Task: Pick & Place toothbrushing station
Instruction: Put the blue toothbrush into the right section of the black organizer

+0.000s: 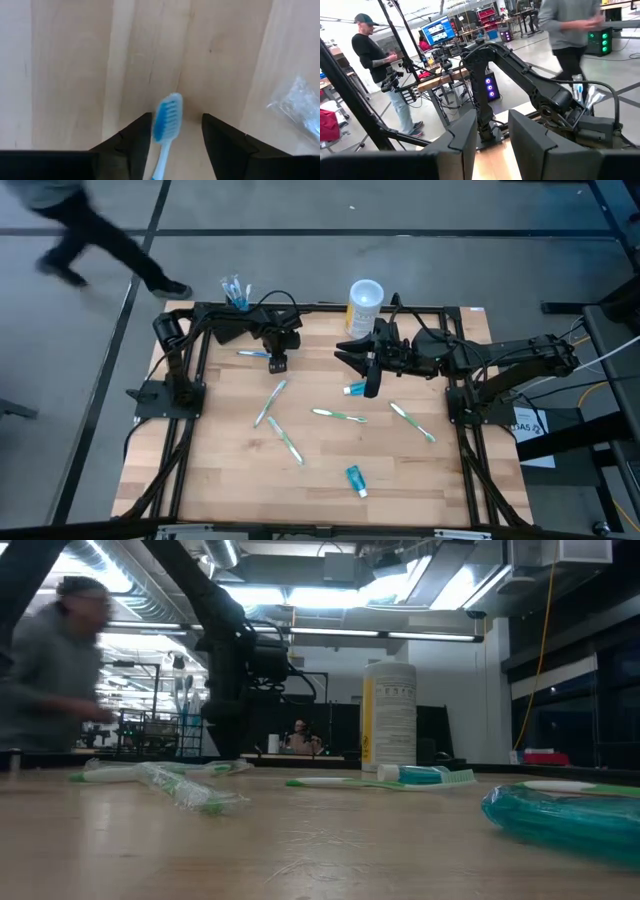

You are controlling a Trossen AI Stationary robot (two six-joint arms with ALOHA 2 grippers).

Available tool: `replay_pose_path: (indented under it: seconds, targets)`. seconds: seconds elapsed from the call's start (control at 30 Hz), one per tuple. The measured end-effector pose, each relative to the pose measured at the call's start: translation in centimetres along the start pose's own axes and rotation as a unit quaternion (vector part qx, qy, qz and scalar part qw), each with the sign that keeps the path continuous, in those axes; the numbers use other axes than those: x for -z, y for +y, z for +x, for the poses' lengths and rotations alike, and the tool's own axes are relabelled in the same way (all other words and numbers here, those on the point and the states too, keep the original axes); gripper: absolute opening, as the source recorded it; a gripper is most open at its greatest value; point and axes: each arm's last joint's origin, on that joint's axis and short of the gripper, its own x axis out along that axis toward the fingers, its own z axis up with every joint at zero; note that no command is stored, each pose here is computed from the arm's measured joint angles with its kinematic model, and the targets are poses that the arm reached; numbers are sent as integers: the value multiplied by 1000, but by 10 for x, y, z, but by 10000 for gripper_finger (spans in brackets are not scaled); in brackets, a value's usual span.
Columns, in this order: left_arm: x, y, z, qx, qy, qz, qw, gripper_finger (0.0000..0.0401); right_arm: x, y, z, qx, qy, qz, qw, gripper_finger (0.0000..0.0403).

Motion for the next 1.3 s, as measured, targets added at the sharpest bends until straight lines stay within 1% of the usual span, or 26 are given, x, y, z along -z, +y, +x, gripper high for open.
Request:
replay_pose_path:
  seconds: [0.17, 0.33, 0.37, 0.57, 0.63, 0.8, 0.9, 0.97, 1.03, 1.1, 1.2, 1.27, 1.3]
  targets:
    - [-2, -1, 0, -8, -5, -10, 1000, 114, 0, 0, 0, 6, -1, 0, 1000, 113]
    - [-1, 3, 0, 0, -11, -37, 999, 29, 0, 0, 0, 6, -1, 0, 1000, 113]
    - [-1, 4, 0, 3, -12, -43, 999, 19, 0, 0, 0, 6, -1, -1, 1000, 113]
    - [2, 9, -3, 20, -19, -67, 997, 16, 0, 0, 0, 6, -1, -1, 1000, 113]
    - [1, 9, -9, 20, -33, -78, 996, 15, 0, 0, 0, 6, -1, -1, 1000, 113]
    - [1, 15, -43, -2, -103, -108, 989, 14, 0, 0, 0, 6, -1, -2, 1000, 113]
    - [6, 20, -77, -22, -162, -136, 977, 14, 0, 0, 0, 6, -1, -2, 1000, 113]
    - [13, 23, -104, -40, -212, -156, 964, 14, 0, 0, 0, 7, -1, -2, 1000, 113]
    - [22, 25, -136, -67, -271, -180, 943, 14, 0, -1, 0, 8, 0, -2, 1000, 113]
    - [34, 28, -168, -101, -337, -206, 913, 14, 0, -1, 0, 9, 0, -4, 1000, 113]
    - [55, 29, -211, -161, -421, -236, 861, 14, 0, -1, 0, 10, -1, -7, 1000, 113]
    - [67, 30, -230, -194, -455, -248, 833, 14, 0, -1, 0, 10, 0, -11, 1000, 113]
    - [72, 31, -236, -211, -461, -256, 823, 14, 0, -1, 0, 10, -1, -12, 1000, 113]
